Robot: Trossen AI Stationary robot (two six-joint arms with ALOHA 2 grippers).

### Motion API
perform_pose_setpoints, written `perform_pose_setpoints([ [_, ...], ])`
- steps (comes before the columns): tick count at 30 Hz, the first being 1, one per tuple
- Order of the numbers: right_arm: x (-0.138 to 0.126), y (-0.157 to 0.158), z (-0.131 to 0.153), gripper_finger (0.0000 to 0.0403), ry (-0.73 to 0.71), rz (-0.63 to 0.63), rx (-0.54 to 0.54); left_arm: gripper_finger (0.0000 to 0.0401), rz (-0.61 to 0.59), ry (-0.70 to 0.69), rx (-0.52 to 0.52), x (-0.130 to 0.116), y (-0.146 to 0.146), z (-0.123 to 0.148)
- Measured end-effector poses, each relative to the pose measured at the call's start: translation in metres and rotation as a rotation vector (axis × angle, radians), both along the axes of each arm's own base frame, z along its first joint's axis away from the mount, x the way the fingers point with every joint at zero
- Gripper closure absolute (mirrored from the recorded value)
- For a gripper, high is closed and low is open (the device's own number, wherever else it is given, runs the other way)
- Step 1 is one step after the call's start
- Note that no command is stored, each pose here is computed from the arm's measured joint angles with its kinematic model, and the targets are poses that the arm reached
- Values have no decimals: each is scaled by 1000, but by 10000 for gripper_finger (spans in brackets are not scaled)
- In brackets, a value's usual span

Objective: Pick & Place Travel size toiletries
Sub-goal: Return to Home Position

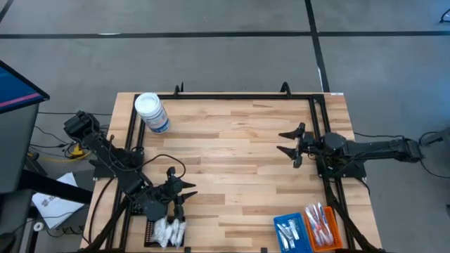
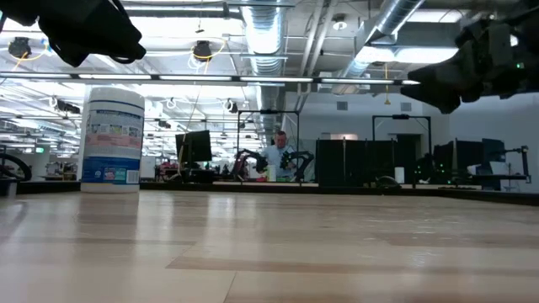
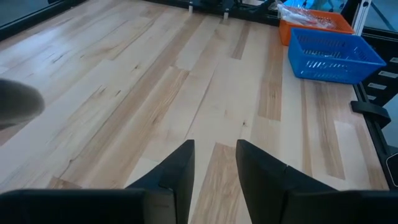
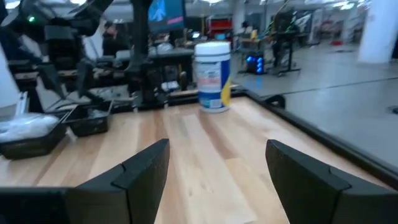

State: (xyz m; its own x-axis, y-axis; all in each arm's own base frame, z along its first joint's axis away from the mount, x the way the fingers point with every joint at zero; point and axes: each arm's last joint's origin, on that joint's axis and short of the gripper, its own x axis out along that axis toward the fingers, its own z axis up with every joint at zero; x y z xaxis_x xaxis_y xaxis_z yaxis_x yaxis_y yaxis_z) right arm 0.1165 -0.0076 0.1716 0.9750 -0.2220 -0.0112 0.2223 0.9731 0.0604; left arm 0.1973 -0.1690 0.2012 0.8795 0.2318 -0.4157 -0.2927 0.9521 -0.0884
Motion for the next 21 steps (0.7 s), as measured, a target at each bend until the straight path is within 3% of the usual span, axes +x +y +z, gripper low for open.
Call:
perform_pose_setpoints([
  [14, -15, -8, -8, 143, 29, -78, -23, 289, -8, 4, 16, 0, 0, 0],
  [18, -15, -6, -8, 143, 31, -53, -43, 288, -8, 4, 16, 0, 0, 0],
  [21, -15, -3, -9, 143, 42, 37, -41, 288, -8, 4, 16, 0, 0, 0],
])
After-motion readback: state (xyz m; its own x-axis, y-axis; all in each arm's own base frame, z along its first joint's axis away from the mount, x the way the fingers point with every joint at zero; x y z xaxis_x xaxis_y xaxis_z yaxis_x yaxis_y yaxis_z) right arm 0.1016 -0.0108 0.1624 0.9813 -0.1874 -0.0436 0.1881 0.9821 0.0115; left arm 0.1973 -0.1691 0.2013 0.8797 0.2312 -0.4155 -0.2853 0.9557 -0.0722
